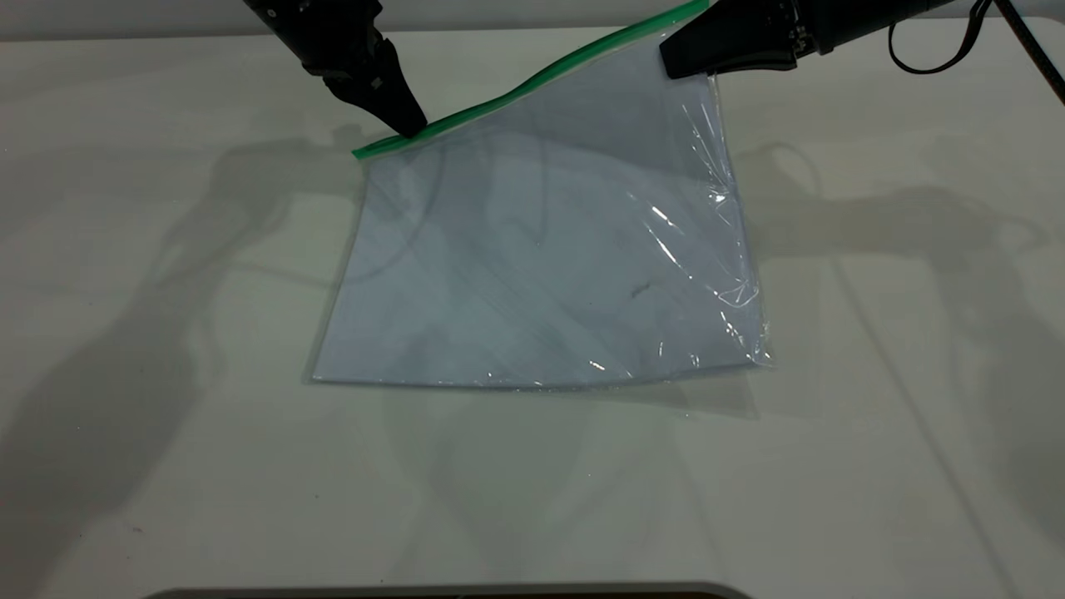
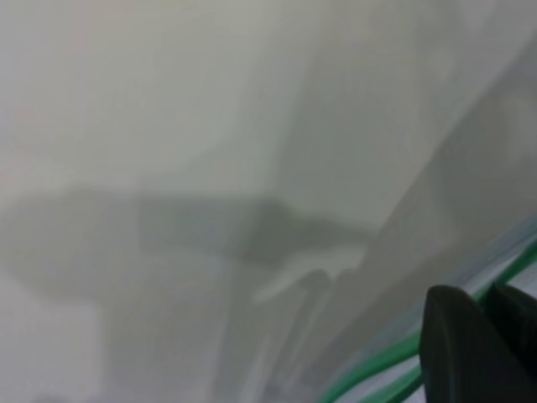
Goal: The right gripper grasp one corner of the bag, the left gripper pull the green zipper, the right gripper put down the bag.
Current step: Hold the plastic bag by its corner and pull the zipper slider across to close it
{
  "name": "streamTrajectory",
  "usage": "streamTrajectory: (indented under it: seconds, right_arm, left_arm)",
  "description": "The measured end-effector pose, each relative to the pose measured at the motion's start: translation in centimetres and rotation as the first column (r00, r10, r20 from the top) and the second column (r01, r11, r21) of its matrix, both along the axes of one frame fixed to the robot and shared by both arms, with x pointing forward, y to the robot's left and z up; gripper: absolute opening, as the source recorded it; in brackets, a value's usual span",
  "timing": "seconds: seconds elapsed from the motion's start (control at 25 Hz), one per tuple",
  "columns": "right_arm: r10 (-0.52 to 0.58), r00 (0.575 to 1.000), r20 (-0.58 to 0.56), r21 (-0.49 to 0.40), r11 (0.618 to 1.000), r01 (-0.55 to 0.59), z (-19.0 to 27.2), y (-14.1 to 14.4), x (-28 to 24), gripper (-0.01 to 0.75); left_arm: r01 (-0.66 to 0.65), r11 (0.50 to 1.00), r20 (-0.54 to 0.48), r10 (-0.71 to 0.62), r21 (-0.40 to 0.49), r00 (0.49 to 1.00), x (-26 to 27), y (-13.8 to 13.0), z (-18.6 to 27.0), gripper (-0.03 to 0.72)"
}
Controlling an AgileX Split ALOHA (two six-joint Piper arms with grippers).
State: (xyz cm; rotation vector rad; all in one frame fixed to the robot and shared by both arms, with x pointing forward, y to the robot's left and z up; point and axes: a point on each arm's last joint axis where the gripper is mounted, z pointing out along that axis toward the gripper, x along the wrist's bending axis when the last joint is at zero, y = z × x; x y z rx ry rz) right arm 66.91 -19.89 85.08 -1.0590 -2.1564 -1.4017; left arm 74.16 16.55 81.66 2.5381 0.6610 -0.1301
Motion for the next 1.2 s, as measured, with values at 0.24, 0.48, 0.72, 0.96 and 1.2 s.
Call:
streamTrajectory:
  seconds: [0.24,0.48,0.72,0.96,1.2]
  right_arm:
    - [-0.001,1.000,0.000,0.001,1.000,0.001,0.0,0.0,0.0,0.033]
    - [-0.001,1.000,0.000,0.001,1.000,0.001,0.0,0.0,0.0,0.033]
    - [0.000,1.000,-0.001,0.000,1.000,0.000,0.0,0.0,0.0,0.033]
    - [0.054,0.998,0.016,-0.053,0.997,-0.053,0.7,-0.2,-0.4,0.033]
    - [0.072,0.996,0.057,-0.072,0.995,-0.068,2.8,-0.1,-0.4,0.033]
  left_arm:
    - [0.027,0.998,0.007,-0.028,0.059,1.000,0.0,0.5,-0.2,0.055]
    - [0.021,0.997,0.006,-0.021,0.078,1.000,0.0,1.0,-0.4,0.055]
    - [0.014,1.000,-0.004,-0.014,0.026,1.000,0.1,0.5,0.0,0.063]
    - [0.072,0.997,0.006,-0.072,-0.025,0.997,0.8,0.0,3.2,0.132]
    - [0.114,0.993,0.050,-0.113,-0.029,0.992,1.1,-0.1,4.2,0.304]
